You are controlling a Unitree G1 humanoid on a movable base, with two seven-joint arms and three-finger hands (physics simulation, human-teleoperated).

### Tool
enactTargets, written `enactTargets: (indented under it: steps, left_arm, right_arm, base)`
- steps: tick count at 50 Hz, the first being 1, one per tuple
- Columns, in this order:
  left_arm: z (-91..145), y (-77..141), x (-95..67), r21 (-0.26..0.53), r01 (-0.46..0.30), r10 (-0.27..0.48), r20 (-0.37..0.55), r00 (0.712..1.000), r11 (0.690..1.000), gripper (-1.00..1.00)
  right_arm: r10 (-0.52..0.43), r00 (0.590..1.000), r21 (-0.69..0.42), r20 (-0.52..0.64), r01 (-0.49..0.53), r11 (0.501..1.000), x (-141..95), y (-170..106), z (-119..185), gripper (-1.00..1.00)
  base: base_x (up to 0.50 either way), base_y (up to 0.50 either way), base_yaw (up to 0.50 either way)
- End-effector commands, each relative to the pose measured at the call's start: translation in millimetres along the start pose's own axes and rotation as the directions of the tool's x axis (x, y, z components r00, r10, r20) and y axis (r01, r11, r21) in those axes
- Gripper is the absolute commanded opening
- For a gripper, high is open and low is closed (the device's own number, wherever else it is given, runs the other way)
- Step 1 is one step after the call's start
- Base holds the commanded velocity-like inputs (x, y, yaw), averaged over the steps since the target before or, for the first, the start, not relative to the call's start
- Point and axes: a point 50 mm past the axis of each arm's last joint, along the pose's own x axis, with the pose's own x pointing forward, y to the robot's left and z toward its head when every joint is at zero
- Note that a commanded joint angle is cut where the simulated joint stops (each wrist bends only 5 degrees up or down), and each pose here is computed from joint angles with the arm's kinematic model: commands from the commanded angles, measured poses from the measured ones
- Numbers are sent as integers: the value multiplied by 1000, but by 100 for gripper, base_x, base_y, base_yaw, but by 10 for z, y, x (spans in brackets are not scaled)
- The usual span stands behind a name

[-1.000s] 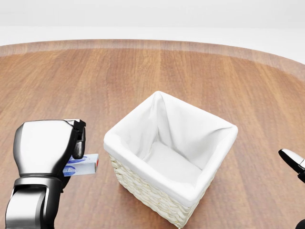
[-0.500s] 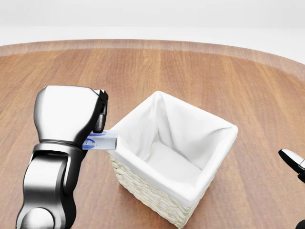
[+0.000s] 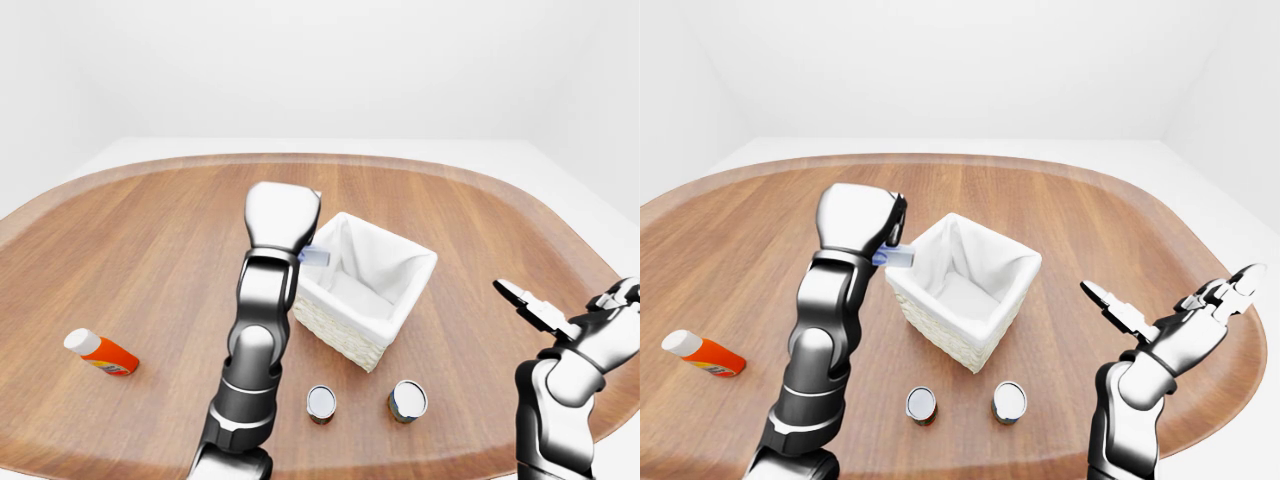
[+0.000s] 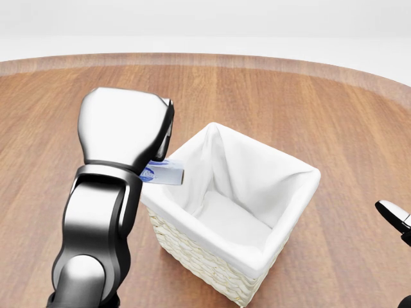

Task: Pick up the alphabet soup and the cream cheese box, and put them in the basket.

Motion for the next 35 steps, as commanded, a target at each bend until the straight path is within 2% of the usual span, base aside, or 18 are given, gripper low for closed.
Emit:
enactTargets:
  steps: [1, 5, 12, 19, 26, 35]
  left_arm:
    - [207, 8, 104, -3, -5, 5, 52, 999, 1000, -100]
    - [316, -66, 152, -13, 16, -15, 85, 996, 1000, -100]
    - [480, -61, 231, -5, 33, -32, 128, 991, 999, -100]
    - [544, -144, 331, -32, 82, -76, 161, 984, 996, -100]
    - [644, -153, 358, 11, 101, -101, 181, 978, 995, -100]
    - [763, -409, 484, 15, 183, -181, 226, 957, 983, -100]
  right_arm:
    - [0, 1000, 2, 6, -1, 1000, -5, 0, 14, 100]
    - [-1, 1000, 4, 6, 1, 1000, -4, -3, 16, 100]
    - [-1, 1000, 6, 7, 1, 1000, -9, -3, 25, 100]
    - [-1, 1000, 6, 8, 1, 1000, -16, -7, 29, 100]
    - [-2, 1000, 7, 7, 2, 1000, -16, -6, 35, 100]
    - [0, 1000, 7, 4, 0, 1000, -13, 0, 15, 100]
  base:
    - [0, 0, 0]
    - [0, 0, 0]
    - [0, 0, 0]
    - [0, 0, 0]
    - [0, 0, 0]
    - [0, 0, 0]
